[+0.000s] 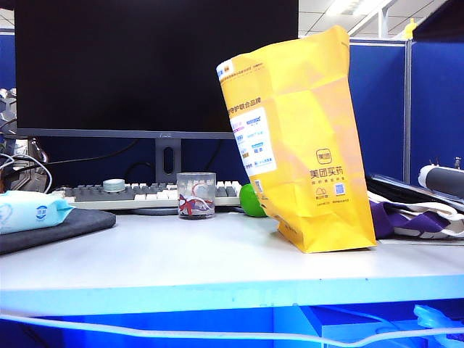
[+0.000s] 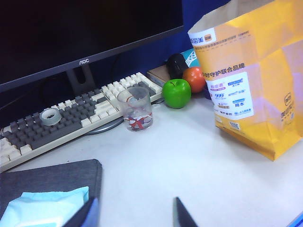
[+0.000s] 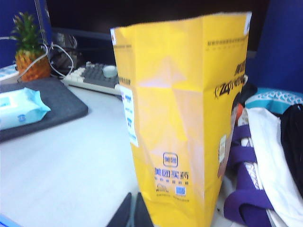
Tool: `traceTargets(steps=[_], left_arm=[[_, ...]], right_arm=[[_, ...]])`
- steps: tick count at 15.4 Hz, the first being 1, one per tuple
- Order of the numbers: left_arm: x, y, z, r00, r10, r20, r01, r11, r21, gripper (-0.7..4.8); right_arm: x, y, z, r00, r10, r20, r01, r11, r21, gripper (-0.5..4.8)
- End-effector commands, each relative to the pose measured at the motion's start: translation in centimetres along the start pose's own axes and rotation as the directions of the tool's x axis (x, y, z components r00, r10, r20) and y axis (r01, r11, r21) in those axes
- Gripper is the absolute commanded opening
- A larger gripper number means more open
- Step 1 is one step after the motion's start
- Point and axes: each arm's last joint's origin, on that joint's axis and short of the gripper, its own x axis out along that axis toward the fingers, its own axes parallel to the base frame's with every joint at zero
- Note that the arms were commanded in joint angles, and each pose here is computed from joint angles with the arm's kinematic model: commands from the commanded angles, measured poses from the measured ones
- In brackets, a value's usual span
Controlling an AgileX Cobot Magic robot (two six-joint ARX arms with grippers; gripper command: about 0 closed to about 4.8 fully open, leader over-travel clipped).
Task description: Pick up the Rubik's Cube and throw it into the yellow paper bag.
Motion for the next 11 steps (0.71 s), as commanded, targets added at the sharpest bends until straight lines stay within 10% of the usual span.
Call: traceTargets(steps=[1, 7, 11], left_arm=[[0.0, 0.0, 0.2, 1.000, -0.001, 0.011, 0.001, 1.000, -0.004, 2.14], [-0.7, 0.0, -0.8, 1.000, 0.011, 0.027, -0.010, 1.000, -0.006, 2.14], [-1.0, 2.0, -3.1, 0.970, 0.239, -0.042, -0.241, 0.970, -0.026, 2.14]], right_arm=[[0.0, 0.0, 0.1, 1.000, 0.000, 0.004, 0.000, 1.000, 0.004, -0.01], [-1.4, -0.4, -1.4, 0.999, -0.028, 0.017, 0.028, 1.000, 0.005, -0.01], [-2.9, -1.9, -1.7, 0.979, -0.203, 0.021, 0.203, 0.979, 0.007, -0.01]])
